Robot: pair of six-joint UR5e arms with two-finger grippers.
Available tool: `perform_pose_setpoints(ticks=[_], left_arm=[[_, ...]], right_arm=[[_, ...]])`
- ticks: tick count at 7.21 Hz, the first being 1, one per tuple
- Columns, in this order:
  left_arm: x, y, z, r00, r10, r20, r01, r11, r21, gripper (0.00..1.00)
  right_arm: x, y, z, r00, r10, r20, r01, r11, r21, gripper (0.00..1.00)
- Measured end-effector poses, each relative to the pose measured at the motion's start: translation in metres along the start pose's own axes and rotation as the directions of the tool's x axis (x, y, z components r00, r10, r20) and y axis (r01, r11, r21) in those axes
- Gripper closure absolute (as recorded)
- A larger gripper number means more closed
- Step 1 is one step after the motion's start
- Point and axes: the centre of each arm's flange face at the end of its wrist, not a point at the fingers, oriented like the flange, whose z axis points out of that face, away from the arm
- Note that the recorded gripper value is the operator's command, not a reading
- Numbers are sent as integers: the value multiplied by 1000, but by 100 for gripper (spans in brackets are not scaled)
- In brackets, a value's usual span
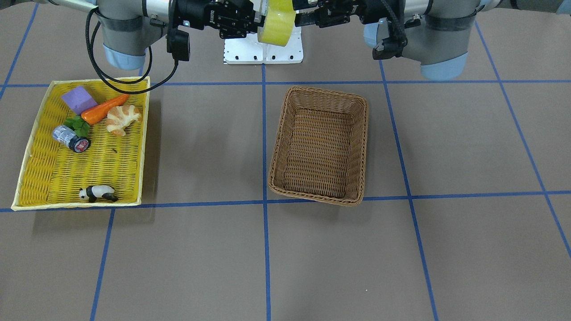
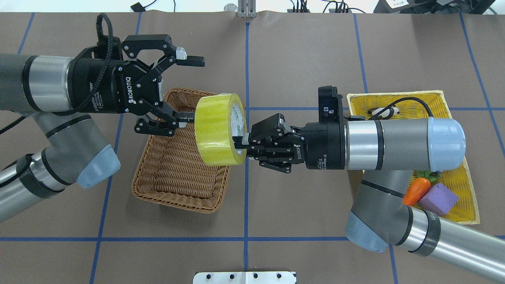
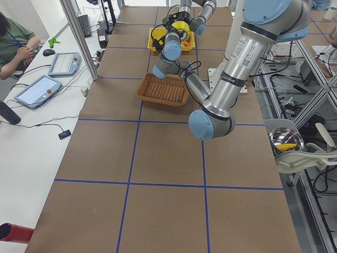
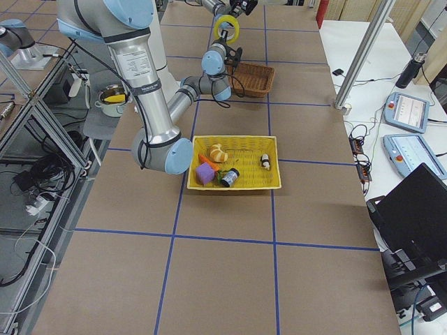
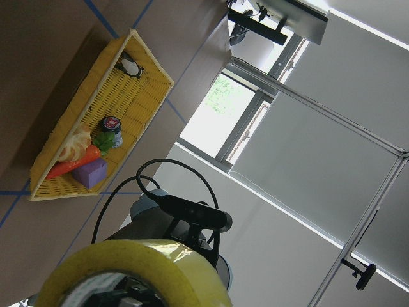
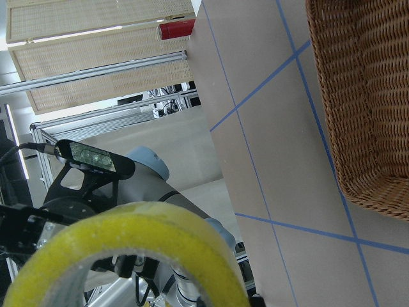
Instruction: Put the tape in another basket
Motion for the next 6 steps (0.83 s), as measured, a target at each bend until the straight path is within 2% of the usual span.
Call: perform_pose_setpoints(ticks=[3,5,6], left_arm=[[-2,4,2,1000,-1,0,1,1000,-8,6],[-8,6,7,1000,-9,4,9,1000,-18,14],[-10,7,9,1000,-11,6,11,1000,-21,21]], right_arm=[[0,0,0,1000,0,-1,0,1000,-1,100],[0,0,0,1000,-1,-1,1,1000,-1,100],[0,0,0,1000,-1,0,1,1000,0,100]])
